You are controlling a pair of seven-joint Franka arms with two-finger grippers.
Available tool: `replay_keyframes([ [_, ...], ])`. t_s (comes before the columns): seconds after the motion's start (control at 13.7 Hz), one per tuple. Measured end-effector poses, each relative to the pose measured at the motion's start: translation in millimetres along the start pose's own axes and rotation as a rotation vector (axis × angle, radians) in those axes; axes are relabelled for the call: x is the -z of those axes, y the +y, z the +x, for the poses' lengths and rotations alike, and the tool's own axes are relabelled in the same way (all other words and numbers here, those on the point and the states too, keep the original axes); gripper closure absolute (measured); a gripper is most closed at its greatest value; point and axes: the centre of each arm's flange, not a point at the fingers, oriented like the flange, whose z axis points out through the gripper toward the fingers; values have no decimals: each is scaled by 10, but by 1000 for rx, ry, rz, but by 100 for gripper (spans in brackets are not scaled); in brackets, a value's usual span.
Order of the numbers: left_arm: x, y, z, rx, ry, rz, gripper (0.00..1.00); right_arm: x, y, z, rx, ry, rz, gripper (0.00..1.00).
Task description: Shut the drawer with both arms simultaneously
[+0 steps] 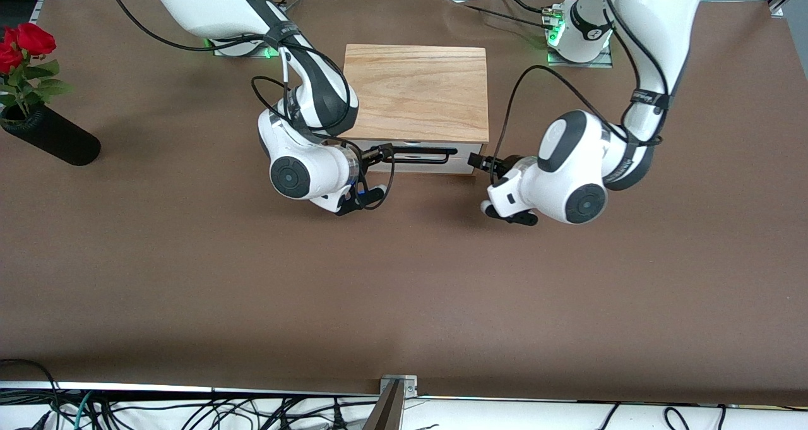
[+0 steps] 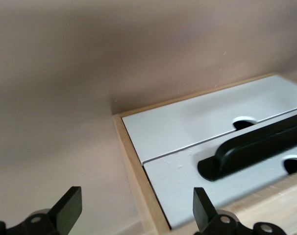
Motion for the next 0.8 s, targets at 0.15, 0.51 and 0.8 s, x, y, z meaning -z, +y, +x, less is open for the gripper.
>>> replay_keyframes([
  [0.15,445,-92,-83,-7,81,63,0,456,31,87,10,85,-22,0],
  [0.51,1547,-176,-460,-15,291,261,0,1512,640,126,-35,241,-187,0],
  [0.8,2326,-517,-891,67,357,413,0,2194,1561,-24,-161,321,-209,0],
])
